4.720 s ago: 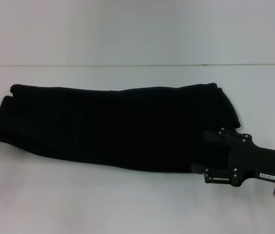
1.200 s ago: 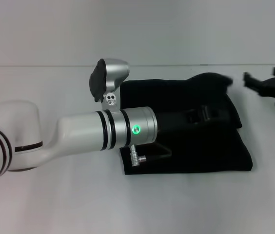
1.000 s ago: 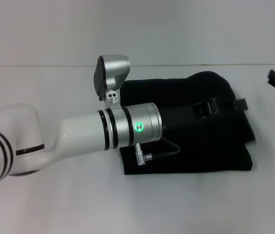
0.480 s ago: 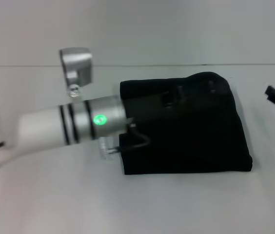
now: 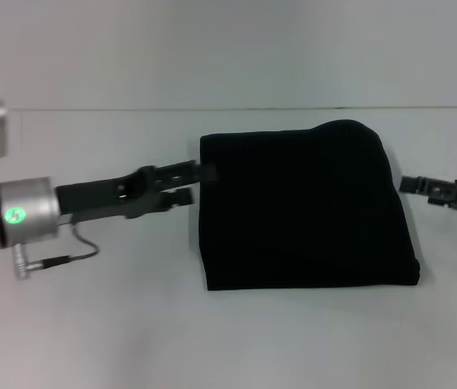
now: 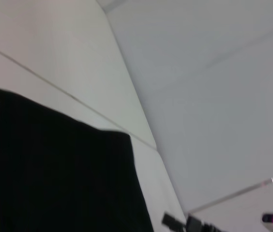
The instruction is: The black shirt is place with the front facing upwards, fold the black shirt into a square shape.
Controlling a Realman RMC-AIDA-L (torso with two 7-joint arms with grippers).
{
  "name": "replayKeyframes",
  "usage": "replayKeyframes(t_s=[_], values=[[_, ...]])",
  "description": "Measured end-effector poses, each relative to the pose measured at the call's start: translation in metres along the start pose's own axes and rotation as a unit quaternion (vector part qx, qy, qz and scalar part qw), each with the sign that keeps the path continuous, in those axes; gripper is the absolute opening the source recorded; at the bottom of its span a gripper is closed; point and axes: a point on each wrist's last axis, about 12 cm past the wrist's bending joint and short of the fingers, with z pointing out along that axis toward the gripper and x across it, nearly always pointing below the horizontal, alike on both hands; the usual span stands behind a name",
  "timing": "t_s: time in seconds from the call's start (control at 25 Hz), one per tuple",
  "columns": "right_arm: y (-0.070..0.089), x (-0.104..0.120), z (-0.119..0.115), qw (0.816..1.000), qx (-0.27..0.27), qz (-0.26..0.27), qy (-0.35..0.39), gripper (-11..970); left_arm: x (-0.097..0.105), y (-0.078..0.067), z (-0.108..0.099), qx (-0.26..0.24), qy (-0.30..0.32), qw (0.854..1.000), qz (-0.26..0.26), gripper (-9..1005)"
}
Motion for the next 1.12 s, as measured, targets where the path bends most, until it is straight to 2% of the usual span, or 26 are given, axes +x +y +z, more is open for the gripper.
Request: replayKeyframes(t_s=[0.08,0.28,0.56,0.84,1.0,1.12], values=[[0.003,-0.004,0.004,0.999,0.014,0.017,0.032,945,0.001,0.005,-0.011,-0.006,-0.01,1.0,-0.006,952],[0.01,-0.018,0.015,0.994,0.053,0.037,0.091,944,0.001,0.006,-0.021,-0.01,0.003,1.0,0.01,951],[0.014,-0.036,0.012,0.992,0.076,0.041,0.097,944,-0.003,0.005,-0.034,-0.011,0.003,0.999,0.032,951],[0.024,-0.041,0.022,0.986,0.094,0.018,0.138,945,-0.005,0.004,-0.04,-0.012,0.013,0.999,0.037,950],[0.029,-0.044,0.022,0.989,0.07,-0.005,0.131,945,-0.006,0.008,-0.039,-0.033,0.015,0.999,0.025,949],[0.034,-0.045,0.012,0.994,0.008,-0.049,0.099,944,-0.011,0.016,-0.038,-0.069,-0.01,0.998,-0.01,949]])
